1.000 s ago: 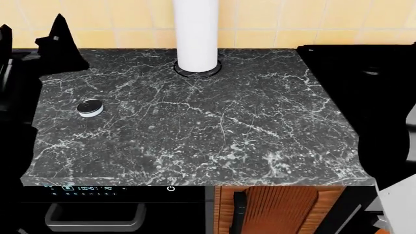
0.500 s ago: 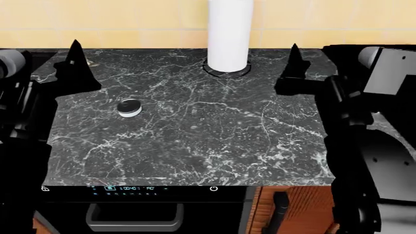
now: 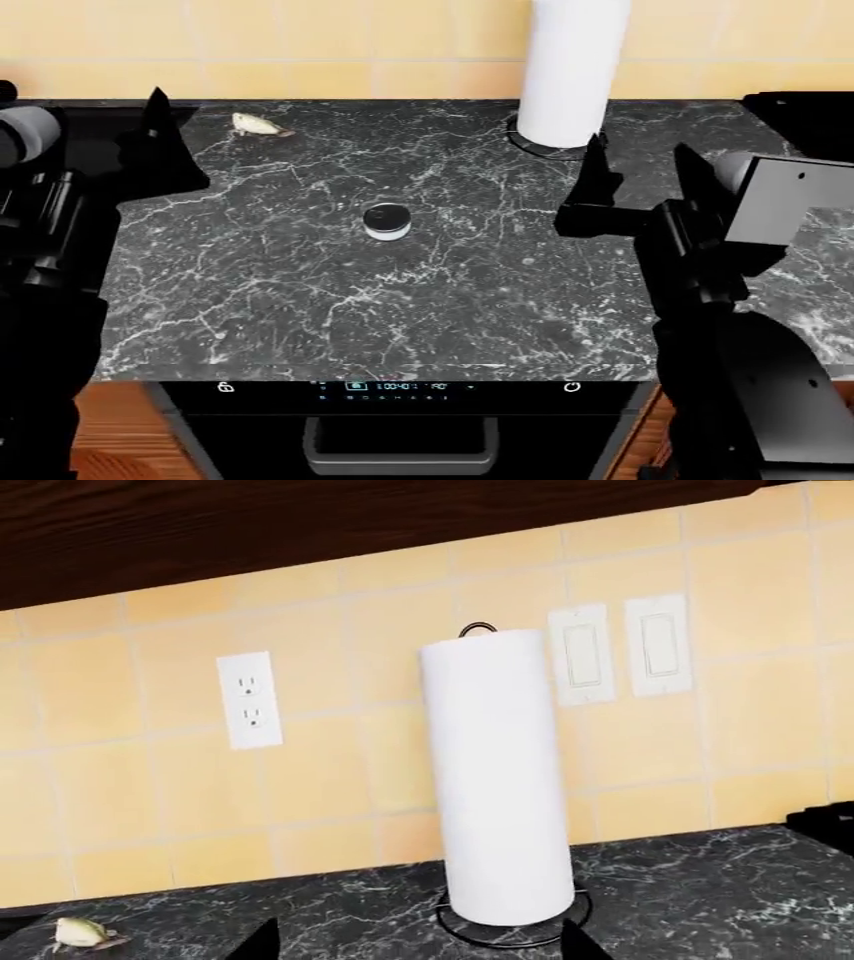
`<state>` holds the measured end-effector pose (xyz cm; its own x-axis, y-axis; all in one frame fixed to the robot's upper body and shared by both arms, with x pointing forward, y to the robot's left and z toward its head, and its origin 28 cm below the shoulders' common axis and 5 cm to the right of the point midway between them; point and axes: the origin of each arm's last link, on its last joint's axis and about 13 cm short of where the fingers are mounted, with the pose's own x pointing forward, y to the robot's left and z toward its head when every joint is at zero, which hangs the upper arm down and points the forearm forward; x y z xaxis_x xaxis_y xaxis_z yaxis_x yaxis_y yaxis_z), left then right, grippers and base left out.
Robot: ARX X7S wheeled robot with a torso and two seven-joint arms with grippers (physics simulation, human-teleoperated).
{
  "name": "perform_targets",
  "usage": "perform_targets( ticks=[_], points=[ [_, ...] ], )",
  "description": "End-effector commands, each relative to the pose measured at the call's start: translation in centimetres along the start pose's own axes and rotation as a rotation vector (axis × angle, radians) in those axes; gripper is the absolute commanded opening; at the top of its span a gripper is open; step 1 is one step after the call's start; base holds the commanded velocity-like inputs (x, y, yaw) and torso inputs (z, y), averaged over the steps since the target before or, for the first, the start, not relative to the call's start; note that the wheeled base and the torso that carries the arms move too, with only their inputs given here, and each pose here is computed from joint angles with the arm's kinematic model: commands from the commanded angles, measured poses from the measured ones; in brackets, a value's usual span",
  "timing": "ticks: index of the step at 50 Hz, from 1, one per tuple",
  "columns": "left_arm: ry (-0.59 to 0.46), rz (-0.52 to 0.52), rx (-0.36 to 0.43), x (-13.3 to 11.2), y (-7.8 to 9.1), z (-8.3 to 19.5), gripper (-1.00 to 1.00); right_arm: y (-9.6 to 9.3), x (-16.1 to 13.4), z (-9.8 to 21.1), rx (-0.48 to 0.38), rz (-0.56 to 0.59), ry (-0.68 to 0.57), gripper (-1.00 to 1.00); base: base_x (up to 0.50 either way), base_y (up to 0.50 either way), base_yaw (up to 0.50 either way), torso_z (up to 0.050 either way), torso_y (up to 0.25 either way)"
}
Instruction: Pick the cans from the counter and place them in their designated side in the cabinet.
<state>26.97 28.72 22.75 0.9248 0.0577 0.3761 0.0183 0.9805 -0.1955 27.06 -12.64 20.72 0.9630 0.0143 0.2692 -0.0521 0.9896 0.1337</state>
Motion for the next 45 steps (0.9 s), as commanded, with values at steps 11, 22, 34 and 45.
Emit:
perform_targets(
  ticks=[11, 22, 34, 45],
  points=[
    [0.029, -0.013, 0.037, -0.1, 0.1, -0.4, 1.00, 0.1, -0.1, -0.9, 0.002, 0.007, 0.023, 1.00, 0.00, 0.50, 0.00, 0.000, 0.000],
    [0.087, -0.071, 0.071, -0.5, 0.0, -0.4, 1.00, 0.2, 0.2, -1.0, -0.001, 0.034, 0.032, 1.00, 0.00, 0.45, 0.00, 0.000, 0.000],
    [0.190, -0.172, 0.165, -0.3, -0.5, -0.5, 1.00, 0.5, 0.8, -0.8, -0.033, 0.082, 0.085, 1.00, 0.00, 0.00, 0.00, 0.000, 0.000],
    [0.236, -0.205, 0.192, -0.3, -0.7, -0.9, 1.00, 0.5, 0.5, -1.3, -0.031, 0.082, 0.110, 1.00, 0.28, 0.00, 0.00, 0.000, 0.000]
  ],
)
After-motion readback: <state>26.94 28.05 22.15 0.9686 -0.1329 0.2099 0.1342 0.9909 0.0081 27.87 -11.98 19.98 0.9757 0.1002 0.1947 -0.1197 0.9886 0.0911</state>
